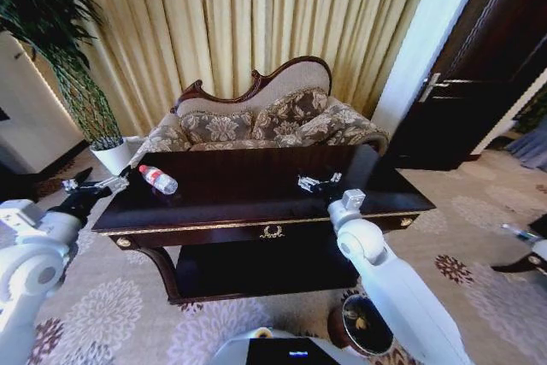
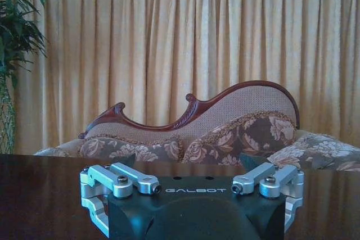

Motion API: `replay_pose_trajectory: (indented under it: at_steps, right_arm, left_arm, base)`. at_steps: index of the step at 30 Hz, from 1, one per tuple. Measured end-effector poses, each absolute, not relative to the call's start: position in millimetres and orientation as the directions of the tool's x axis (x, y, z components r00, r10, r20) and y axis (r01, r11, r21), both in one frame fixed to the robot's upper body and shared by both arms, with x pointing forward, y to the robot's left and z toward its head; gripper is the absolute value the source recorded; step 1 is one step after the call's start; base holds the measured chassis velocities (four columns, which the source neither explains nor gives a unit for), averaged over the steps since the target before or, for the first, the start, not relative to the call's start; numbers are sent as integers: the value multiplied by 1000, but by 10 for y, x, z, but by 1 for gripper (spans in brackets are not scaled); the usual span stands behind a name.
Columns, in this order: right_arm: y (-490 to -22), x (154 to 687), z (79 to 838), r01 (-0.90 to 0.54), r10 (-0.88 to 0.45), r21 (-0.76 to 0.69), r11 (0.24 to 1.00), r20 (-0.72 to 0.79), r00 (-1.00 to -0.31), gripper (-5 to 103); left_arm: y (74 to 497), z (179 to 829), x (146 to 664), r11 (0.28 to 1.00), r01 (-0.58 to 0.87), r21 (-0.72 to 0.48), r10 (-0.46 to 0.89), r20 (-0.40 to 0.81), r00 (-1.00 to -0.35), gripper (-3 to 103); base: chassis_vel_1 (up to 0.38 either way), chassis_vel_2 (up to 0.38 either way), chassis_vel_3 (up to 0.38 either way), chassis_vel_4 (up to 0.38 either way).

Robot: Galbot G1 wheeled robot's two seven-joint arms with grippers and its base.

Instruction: Move to the front of the table and place the trash on the table into the trash bin.

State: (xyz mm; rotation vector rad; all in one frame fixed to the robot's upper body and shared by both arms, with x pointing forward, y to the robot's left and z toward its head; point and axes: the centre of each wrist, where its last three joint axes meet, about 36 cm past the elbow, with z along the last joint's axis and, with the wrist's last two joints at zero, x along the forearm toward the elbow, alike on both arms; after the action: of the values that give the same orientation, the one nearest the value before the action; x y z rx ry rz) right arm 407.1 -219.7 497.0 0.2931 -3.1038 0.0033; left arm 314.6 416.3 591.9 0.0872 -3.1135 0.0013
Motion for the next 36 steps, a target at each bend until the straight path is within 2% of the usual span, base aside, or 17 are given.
replay_pose_trajectory:
  at_steps: [3, 7, 12, 14, 17, 20, 29, 36]
  right_arm:
    - [-2190, 4049, 4967, -195, -195, -1, 981, 28, -980, 100]
    - [-2177, 4041, 4961, -203, -203, 3, 979, 26, -979, 100]
    - [-2141, 4033, 4933, -212, -213, 11, 977, 27, -977, 100]
    - [-2105, 4024, 4910, -220, -220, 19, 975, 29, -975, 100]
    - [-2096, 4024, 4902, -222, -222, 20, 975, 30, -974, 100]
    - [-2065, 4030, 4898, -232, -232, 19, 973, 38, -972, 100]
    - [-2041, 4052, 4897, -238, -238, 16, 971, 59, -969, 100]
    - [-1957, 4086, 4850, -244, -245, 26, 969, 56, -968, 100]
  left_arm:
    - [4118, 5907, 3161, 996, -86, -6, -85, 41, -996, 100]
    - [4021, 5963, 3365, 981, -192, -23, -189, 88, -978, 100]
    - [3879, 6101, 3514, 971, -233, -52, -224, 134, -965, 100]
    - [3777, 6118, 3664, 963, -264, -51, -250, 192, -949, 100]
    - [3760, 6108, 3723, 961, -272, -46, -257, 209, -944, 100]
    - [3777, 6251, 4035, 944, -325, -55, -295, 298, -908, 100]
    - [3824, 6537, 4213, 945, -324, -52, -276, 406, -871, 100]
    - [3975, 6544, 4385, 955, -292, 57, -282, 490, -825, 100]
  base:
    - [0, 0, 0, 0]
    - [0, 0, 0, 0]
    - [0, 0, 0, 0]
    - [0, 0, 0, 0]
    - [0, 0, 0, 0]
    - [0, 0, 0, 0]
    - [0, 0, 0, 0]
    - [0, 0, 0, 0]
